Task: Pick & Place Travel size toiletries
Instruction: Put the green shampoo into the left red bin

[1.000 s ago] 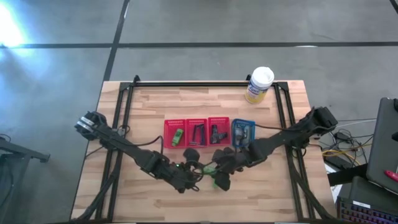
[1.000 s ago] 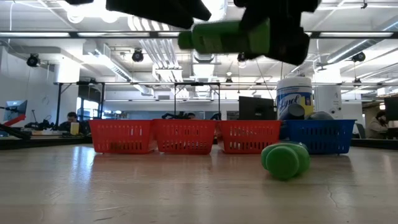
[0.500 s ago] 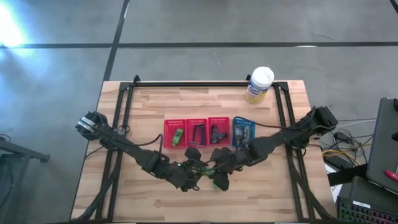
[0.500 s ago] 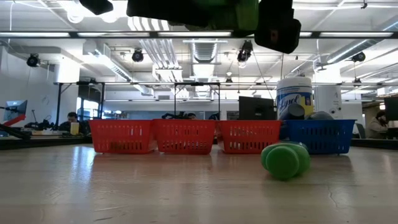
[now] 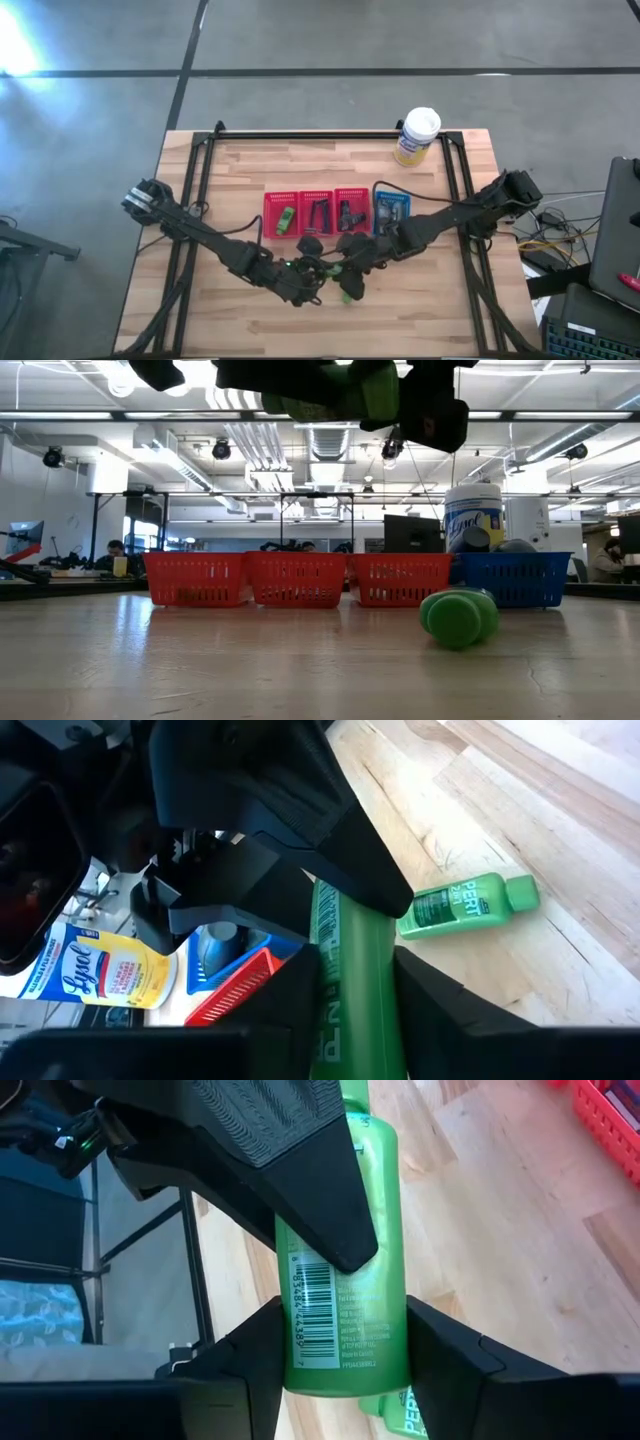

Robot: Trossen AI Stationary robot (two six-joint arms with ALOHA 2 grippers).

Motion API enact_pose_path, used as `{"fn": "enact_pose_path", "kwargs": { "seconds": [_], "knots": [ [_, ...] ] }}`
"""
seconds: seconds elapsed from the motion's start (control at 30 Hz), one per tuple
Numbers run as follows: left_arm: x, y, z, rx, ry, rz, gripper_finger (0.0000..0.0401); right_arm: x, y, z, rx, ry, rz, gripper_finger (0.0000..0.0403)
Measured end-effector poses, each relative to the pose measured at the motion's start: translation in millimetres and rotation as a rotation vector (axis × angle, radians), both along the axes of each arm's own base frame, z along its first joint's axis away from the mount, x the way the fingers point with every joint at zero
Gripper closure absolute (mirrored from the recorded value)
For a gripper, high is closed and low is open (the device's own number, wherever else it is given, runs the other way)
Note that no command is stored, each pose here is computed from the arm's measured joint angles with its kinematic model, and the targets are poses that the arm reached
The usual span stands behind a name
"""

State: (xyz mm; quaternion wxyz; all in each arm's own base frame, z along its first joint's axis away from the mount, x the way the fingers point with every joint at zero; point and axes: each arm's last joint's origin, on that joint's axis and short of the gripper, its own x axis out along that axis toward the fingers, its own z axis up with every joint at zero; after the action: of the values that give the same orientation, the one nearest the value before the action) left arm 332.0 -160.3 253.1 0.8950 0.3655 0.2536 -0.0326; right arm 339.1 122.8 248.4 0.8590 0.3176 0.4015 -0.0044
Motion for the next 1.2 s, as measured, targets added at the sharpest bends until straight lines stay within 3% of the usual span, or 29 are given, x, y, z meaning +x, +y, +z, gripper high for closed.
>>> {"fn": "enact_pose_path", "kwargs": {
  "seconds": [0.33,0.57,0.77,0.9,1.07,1.13,1.2],
  "knots": [
    [-7,7,-5,-0.022,0.059,0.11,0.03,-11,2,2,-0.019,0.061,0.004,0.0142],
    [-19,17,-1,-0.126,0.045,0.336,0.03,-40,-1,31,-0.199,-0.004,-0.18,0.0088],
    [-43,35,-2,-0.411,-0.053,0.67,0.03,-70,-18,56,-0.298,-0.047,-0.414,0.0065],
    [-64,53,-6,-0.688,-0.105,0.907,0.03,-88,-26,65,-0.316,-0.06,-0.496,0.0058],
    [-88,80,-9,-1.061,-0.327,1.175,0.03,-99,-31,64,-0.309,-0.077,-0.548,0.0065],
    [-95,90,-14,-1.146,-0.401,1.233,0.03,-101,-31,61,-0.306,-0.071,-0.559,0.0072],
    [-99,99,-23,-1.16,-0.431,1.268,0.03,-101,-32,56,-0.301,-0.062,-0.569,0.0079]
  ]
}}
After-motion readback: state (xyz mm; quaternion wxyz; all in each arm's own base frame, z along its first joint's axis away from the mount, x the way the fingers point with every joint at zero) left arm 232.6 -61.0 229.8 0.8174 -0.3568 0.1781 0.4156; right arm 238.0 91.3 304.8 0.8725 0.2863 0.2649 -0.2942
